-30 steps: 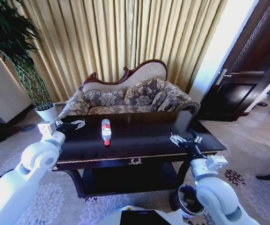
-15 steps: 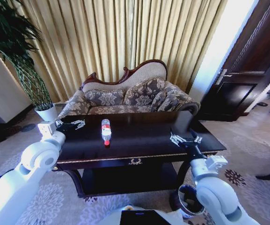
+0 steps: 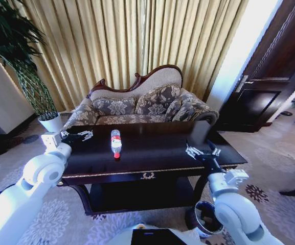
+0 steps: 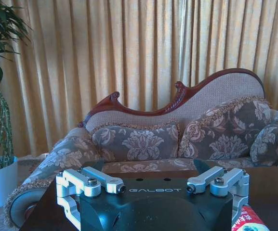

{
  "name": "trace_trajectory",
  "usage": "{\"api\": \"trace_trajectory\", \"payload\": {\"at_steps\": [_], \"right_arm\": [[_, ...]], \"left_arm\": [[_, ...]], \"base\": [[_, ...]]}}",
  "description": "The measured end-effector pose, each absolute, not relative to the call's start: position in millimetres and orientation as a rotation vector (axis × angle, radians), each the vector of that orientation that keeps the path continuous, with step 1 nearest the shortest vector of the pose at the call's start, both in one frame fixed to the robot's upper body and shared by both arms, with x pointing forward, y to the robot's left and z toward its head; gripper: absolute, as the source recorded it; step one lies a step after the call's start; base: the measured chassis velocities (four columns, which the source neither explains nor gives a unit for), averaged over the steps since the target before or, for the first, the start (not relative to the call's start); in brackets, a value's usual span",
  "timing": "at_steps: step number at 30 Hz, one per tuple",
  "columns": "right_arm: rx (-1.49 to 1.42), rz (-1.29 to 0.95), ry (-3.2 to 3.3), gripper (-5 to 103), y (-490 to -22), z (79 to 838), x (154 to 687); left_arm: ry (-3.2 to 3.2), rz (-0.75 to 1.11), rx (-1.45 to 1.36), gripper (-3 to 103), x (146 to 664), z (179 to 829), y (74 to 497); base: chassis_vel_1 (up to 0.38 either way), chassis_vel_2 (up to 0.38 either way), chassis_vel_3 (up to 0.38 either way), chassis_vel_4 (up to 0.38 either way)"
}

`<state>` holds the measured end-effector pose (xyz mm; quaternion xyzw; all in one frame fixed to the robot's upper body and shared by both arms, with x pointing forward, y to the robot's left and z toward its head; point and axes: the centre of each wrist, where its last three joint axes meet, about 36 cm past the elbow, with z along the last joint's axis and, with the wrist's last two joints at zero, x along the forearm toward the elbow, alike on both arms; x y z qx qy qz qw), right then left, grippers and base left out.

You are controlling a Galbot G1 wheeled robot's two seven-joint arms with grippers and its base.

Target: Move to the front of the table and place the trash on the table into the trash bin.

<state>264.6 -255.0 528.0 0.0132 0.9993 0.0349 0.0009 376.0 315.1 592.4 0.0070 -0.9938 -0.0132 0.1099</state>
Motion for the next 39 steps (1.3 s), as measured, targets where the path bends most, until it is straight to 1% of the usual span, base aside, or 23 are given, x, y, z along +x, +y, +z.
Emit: {"api": "trace_trajectory", "payload": {"at_steps": [5, 7, 9, 15, 25, 35, 37, 38, 39], "right_arm": [[0.080, 0.116, 3.115, 100, -263, 536, 263], [0.082, 0.111, 3.113, 100, -265, 537, 264], [0.081, 0.111, 3.113, 100, -265, 537, 264], [0.080, 0.116, 3.113, 100, -264, 537, 265], [0.082, 0.102, 3.108, 100, -267, 539, 265], [0.101, 0.094, 3.107, 100, -271, 540, 265], [0.107, 0.090, 3.106, 100, -273, 541, 266], [0.110, 0.087, 3.107, 100, -274, 541, 266], [0.110, 0.087, 3.107, 100, -274, 541, 266]], "left_arm": [[-2.918, -0.078, 0.054, 100, 379, 599, 327], [-2.940, -0.099, 0.075, 100, 375, 607, 348], [-2.952, -0.108, 0.097, 100, 373, 610, 356], [-2.964, -0.107, 0.119, 100, 372, 610, 360], [-2.957, -0.082, 0.038, 100, 381, 604, 340], [-2.942, -0.058, -0.003, 100, 423, 594, 308], [-2.928, -0.055, -0.009, 100, 430, 589, 298], [-2.913, -0.055, -0.018, 100, 435, 584, 285], [-2.913, -0.055, -0.018, 100, 435, 584, 285]], "base": [[0.000, 0.000, 0.000, 0.000], [0.000, 0.000, 0.000, 0.000], [0.000, 0.000, 0.000, 0.000], [0.000, 0.000, 0.000, 0.000], [0.000, 0.000, 0.000, 0.000], [0.000, 0.000, 0.000, 0.000], [0.000, 0.000, 0.000, 0.000], [0.000, 0.000, 0.000, 0.000], [0.000, 0.000, 0.000, 0.000]]}}
